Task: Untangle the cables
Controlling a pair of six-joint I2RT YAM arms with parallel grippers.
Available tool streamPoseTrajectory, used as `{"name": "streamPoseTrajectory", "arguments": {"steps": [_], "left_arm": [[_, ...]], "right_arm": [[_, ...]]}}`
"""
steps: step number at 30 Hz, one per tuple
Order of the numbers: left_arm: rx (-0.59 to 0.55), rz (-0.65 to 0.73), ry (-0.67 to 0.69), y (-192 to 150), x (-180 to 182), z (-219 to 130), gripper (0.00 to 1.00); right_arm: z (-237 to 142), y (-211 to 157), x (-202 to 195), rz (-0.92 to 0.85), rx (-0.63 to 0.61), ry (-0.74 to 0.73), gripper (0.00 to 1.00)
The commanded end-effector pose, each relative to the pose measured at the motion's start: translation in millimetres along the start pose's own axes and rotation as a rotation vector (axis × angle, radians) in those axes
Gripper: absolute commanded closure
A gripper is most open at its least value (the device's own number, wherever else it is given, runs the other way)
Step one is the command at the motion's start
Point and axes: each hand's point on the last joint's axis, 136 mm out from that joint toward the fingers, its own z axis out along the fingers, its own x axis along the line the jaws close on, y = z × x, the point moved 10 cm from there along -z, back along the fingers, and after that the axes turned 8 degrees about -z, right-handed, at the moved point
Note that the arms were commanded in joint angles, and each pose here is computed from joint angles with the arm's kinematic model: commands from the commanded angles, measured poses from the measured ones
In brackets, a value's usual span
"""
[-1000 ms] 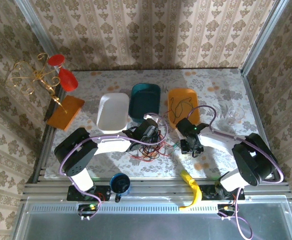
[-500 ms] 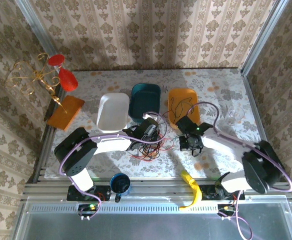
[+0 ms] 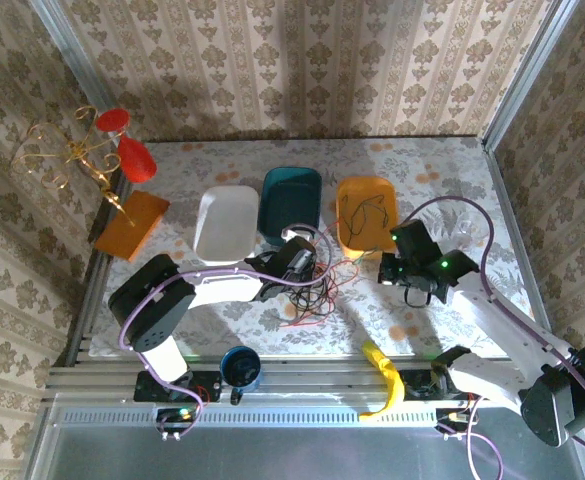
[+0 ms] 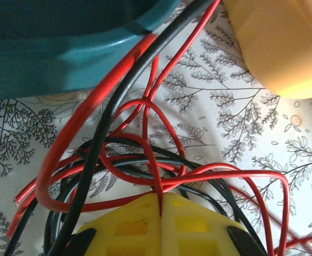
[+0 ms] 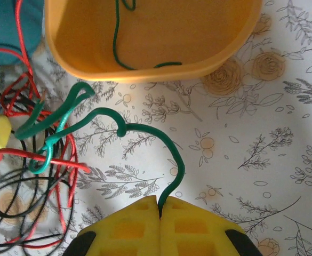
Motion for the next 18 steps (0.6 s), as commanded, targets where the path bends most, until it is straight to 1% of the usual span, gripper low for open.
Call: {"name": "streamPoseTrajectory", "arguments": {"steps": [1, 4, 6, 9, 15, 18], "left_arm": [[0.045, -0.002, 0.105, -11.8, 23.9, 0.9, 1.00], [0.030, 0.001, 0.096, -9.6, 28.7, -6.5, 1.00], [0.015, -0.005, 0.097, -7.5, 35.2, -13.5, 1.00], [-0.009, -0.046, 0.115, -5.4, 51.1, -23.5, 1.00], [-0.058, -0.108, 0.192, -4.9, 82.4, -47.0, 1.00], [-0.083, -0.137, 0.209, -4.9, 95.2, -58.5, 1.00]], "right_arm": [[-12.2, 6.5, -3.9, 0.019, -0.018, 0.008, 1.00], [-10.4, 4.5, -9.4, 0.016, -0.001, -0.054, 1.00], [-10.7, 3.9, -15.8, 0.027, 0.001, -0.125, 1.00], [-12.8, 3.2, -25.8, 0.071, -0.009, -0.195, 1.00], [-17.4, 2.3, -43.1, 0.156, -0.027, -0.284, 1.00], [-16.9, 2.3, -48.7, 0.180, -0.020, -0.309, 1.00]]}}
